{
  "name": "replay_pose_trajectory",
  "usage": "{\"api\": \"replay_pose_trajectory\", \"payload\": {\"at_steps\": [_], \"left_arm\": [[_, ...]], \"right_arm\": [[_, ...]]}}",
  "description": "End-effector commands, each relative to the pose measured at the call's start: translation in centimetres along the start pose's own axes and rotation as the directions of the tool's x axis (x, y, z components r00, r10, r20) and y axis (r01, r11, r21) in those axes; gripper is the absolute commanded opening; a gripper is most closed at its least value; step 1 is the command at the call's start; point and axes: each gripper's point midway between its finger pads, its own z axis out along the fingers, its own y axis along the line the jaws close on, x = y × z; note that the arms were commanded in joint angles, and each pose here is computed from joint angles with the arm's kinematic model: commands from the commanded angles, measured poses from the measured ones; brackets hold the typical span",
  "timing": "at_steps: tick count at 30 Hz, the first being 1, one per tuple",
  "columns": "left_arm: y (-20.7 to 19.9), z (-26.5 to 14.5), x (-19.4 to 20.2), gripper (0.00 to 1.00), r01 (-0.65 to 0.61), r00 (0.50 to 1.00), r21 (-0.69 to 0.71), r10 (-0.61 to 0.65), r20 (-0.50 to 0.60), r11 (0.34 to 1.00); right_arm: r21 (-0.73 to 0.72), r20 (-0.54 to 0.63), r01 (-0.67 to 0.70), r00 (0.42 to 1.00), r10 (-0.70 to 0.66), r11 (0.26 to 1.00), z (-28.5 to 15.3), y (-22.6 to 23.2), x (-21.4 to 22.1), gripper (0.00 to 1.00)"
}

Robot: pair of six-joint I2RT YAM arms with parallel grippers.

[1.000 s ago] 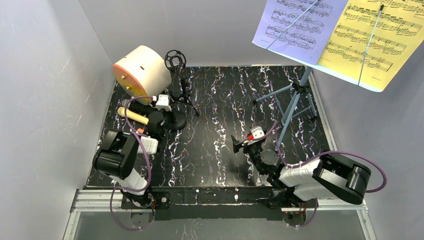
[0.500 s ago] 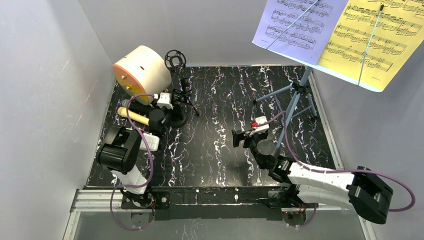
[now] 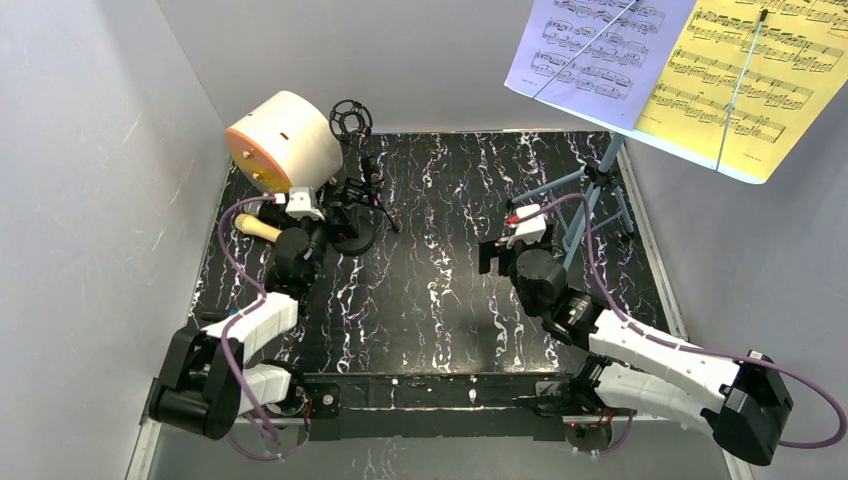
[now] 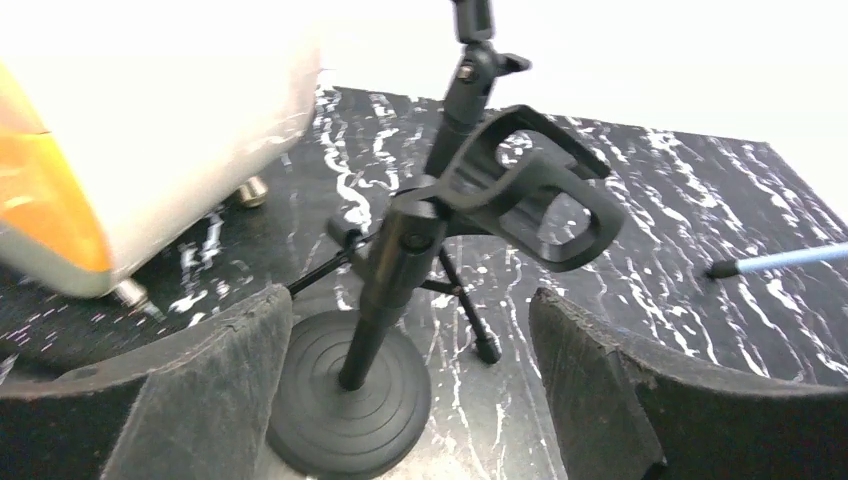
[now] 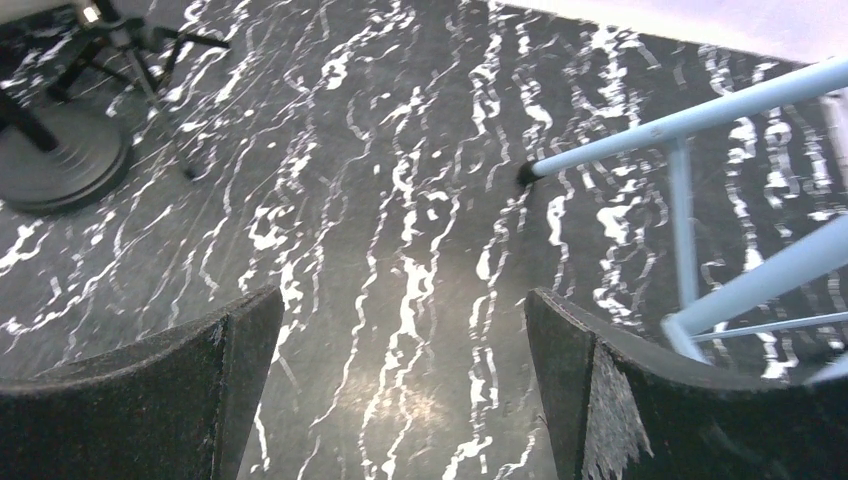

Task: Pack up the instrument practice props
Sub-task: Move the microphone stand to the center of the board, then adjust the music stand at the center of the board.

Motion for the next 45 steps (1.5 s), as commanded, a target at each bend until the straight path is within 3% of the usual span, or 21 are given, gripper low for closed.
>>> {"api": "replay_pose_trajectory", "payload": {"at_steps": [1, 8, 14, 21, 27, 32, 37, 45], "left_arm": [[1.2, -1.2, -0.2, 0.88, -0.042, 0.996, -0.166, 0.028, -0.087, 0.985], [0.7, -3.6, -4.5, 0.98, -0.134, 0.989, -0.31, 0.108, -0.102, 0.941], [-0.7, -4.6, -6.2, 0.98, -0.136, 0.991, -0.284, 0.124, -0.057, 0.949], [-1.7, -4.9, -6.8, 0.98, -0.12, 0.993, -0.24, 0.114, -0.036, 0.963], [-1.6, -5.0, -6.9, 0.98, -0.128, 0.992, -0.243, 0.124, -0.031, 0.962], [-1.7, -5.0, -6.9, 0.98, -0.132, 0.991, -0.237, 0.129, -0.031, 0.963], [-1.9, -5.0, -6.7, 0.98, -0.138, 0.99, -0.224, 0.133, -0.036, 0.965], [-2.0, -4.9, -6.7, 0.98, -0.149, 0.989, -0.219, 0.145, -0.035, 0.964]], "right_arm": [[0.144, 0.052, 0.047, 0.997, -0.055, 0.989, -0.1, -3.2, -4.3, 0.98], [0.368, 0.177, 0.015, 0.98, -0.086, 0.93, -0.5, -8.7, -10.2, 0.96], [0.515, 0.298, -0.049, 0.946, -0.126, 0.856, -2.4, -13.4, -13.5, 0.94], [0.648, 0.309, -0.087, 0.938, -0.157, 0.756, -3.5, -17.8, -14.2, 0.94], [0.671, 0.3, -0.142, 0.95, -0.091, 0.728, -2.3, -21.1, -12.8, 0.93], [0.626, 0.358, -0.176, 0.93, -0.08, 0.76, -1.1, -22.7, -13.0, 0.93], [0.526, 0.429, -0.146, 0.896, -0.112, 0.838, 0.5, -22.1, -14.5, 0.93], [0.493, 0.543, -0.16, 0.825, -0.158, 0.855, -0.3, -21.9, -17.2, 0.92]]}}
